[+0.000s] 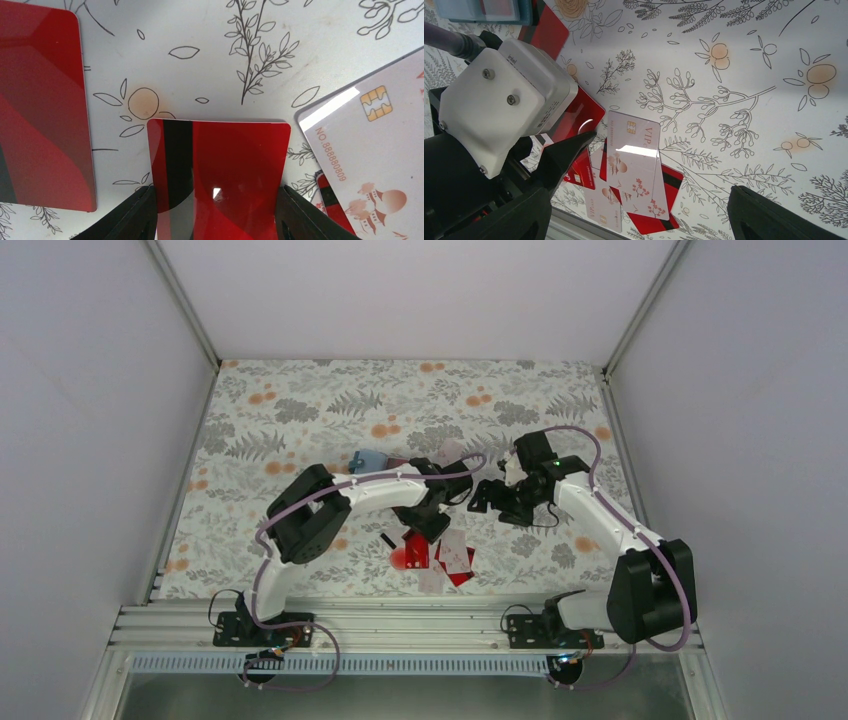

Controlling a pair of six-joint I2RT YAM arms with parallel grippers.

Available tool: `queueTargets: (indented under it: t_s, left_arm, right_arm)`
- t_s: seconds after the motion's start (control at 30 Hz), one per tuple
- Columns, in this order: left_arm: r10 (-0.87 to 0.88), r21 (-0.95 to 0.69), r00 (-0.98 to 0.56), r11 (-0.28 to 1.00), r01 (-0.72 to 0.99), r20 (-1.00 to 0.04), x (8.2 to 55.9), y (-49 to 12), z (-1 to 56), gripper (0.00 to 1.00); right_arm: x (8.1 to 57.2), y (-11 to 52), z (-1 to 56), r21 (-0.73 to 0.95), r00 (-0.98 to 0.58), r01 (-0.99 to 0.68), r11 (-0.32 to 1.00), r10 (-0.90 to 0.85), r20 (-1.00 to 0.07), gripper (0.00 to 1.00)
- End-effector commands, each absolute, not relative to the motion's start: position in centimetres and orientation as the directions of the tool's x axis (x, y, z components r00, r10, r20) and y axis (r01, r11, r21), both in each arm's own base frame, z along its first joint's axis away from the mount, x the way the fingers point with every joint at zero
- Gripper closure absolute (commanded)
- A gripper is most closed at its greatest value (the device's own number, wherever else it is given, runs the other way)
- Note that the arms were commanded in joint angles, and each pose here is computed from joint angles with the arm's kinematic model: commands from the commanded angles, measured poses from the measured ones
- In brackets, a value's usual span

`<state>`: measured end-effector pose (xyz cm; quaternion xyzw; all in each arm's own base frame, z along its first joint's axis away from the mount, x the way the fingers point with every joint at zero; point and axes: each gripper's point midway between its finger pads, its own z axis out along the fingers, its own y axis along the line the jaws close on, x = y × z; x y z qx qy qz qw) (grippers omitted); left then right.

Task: Put the credit cards into the card holder

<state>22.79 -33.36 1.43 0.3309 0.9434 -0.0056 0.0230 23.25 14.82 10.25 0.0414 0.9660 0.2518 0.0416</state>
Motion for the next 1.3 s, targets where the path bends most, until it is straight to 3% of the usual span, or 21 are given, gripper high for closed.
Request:
queueTargets:
  t_s: [0.0,0.7,1.27]
  left_arm:
    - [0.615,0.045,-0.787,0.788,0.613,-0.041,23.2,-33.2,0.7,0.46]
    - [0.563,-0.044,-0.808,0.815,0.578,-0.174,24.7,-35.9,8.5,0.46]
    - [0.474,-0.233,-0.817,0.797,0.557,-0.329,25.7,-38.0,17.3,0.46]
  right_arm:
    - [24.7,14.8,11.9,0.487,-0.985,0.030,0.873,0.108,-0.133,0.11]
    - [26.8,12.8,17.8,0.500,-0.905,0.048,0.865,0.249,-0.344,0.11]
    - [26.3,15.9,21.2,0.747,-0.904,-0.062,0.661,0.280,-0.323,0.22]
